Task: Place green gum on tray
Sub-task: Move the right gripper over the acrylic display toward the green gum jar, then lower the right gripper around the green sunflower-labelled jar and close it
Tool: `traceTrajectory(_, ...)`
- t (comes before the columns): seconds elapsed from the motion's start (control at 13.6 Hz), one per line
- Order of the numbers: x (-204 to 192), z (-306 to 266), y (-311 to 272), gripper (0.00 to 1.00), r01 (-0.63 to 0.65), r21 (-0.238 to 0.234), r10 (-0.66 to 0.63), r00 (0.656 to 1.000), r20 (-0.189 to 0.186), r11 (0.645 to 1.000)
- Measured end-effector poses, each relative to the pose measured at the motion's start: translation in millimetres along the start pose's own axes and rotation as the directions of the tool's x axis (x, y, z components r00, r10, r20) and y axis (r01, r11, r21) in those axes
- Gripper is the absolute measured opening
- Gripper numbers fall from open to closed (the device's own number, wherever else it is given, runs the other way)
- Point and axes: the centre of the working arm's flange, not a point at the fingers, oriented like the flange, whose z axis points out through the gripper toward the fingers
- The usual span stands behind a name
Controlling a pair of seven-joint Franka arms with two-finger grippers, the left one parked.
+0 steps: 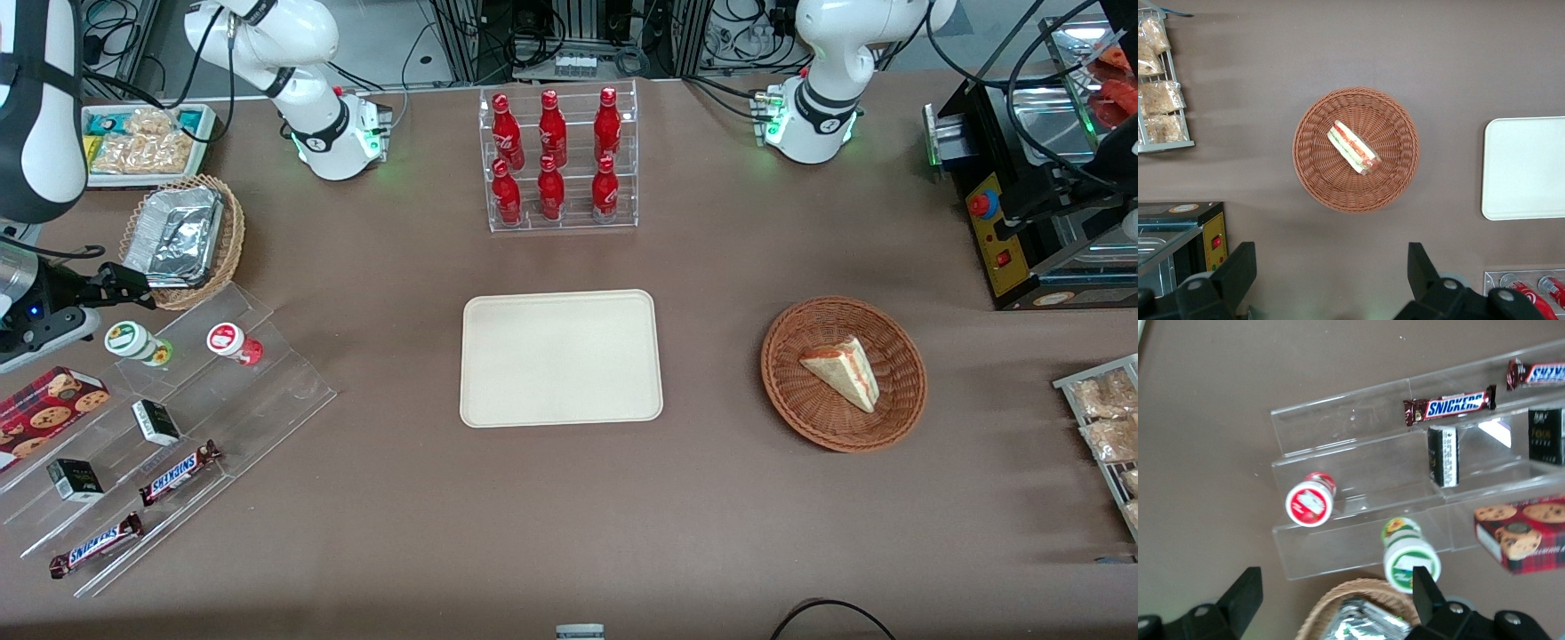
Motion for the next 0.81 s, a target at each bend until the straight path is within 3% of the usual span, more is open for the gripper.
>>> traceTrajectory(0.37, -16, 25, 27, 1.00, 0.130, -0.025, -0.130, 0.991, -0.019, 0.991)
traceTrajectory(0.81, -45, 70, 47, 1.00, 0.155, -0.045, -0.156, 0.987, -0.035, 0.987)
